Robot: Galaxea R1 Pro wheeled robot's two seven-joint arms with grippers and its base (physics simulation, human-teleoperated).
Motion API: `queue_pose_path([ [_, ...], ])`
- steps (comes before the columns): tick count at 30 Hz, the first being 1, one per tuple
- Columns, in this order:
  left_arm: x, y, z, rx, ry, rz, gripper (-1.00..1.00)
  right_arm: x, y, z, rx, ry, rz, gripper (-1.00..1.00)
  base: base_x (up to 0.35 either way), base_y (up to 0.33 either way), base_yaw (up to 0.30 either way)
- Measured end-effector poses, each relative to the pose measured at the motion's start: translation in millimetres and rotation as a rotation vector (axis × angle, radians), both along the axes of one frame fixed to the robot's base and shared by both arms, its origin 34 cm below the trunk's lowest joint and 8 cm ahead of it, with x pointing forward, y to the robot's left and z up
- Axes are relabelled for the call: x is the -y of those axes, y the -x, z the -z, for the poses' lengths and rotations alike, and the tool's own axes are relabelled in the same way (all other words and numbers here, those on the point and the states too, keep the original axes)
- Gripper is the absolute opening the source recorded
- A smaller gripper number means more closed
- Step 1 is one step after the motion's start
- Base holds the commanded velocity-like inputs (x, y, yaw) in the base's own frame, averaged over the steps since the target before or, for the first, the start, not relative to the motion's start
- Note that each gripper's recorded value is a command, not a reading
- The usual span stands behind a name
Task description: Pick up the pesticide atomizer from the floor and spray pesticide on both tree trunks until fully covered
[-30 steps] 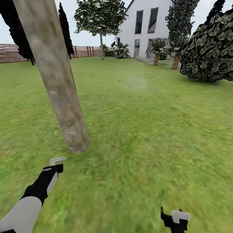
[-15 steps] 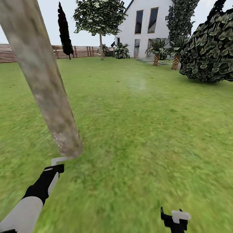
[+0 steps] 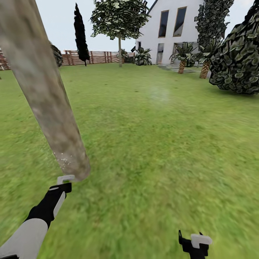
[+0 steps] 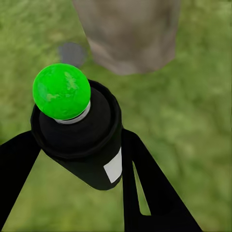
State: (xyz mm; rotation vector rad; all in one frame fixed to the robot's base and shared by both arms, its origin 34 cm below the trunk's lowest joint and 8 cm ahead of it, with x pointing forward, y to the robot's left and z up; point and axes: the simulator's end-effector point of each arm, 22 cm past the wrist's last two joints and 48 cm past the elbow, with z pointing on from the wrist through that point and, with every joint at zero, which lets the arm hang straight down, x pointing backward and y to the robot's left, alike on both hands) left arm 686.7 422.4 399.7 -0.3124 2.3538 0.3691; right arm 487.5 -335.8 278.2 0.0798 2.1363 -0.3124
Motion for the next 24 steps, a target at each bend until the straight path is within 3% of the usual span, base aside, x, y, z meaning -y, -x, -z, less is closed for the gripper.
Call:
queue_pose_path([
  [8,5,-1,1,0.001,0.008,0.004,-1.0,0,0,0,0.0,0.0,0.0,1.0,0.144,-0.031,0.277],
  [10,14,-8,-4,0.032,0.012,0.016,-1.0,0,0,0,0.0,0.0,0.0,1.0,0.001,0.0,0.268],
  [13,26,-46,-56,0.164,0.031,0.083,-1.0,0,0,0,0.0,0.0,0.0,1.0,0.0,0.0,0.063],
  [16,26,-52,-74,0.139,0.052,0.115,-1.0,1,0,0,0.0,0.001,-0.001,1.0,0.0,0.0,0.006],
  [20,48,-65,-86,0.109,0.087,0.185,-1.0,1,0,0,0.001,0.002,-0.001,1.0,0.0,0.0,0.0],
  [22,9,-63,-97,0.085,0.062,0.203,-1.0,1,0,0,0.0,0.002,-0.001,1.0,0.0,0.0,0.0],
  [24,1,-62,-99,0.08,0.059,0.21,-1.0,1,0,0,0.0,0.002,-0.001,1.0,0.0,0.0,0.022],
])
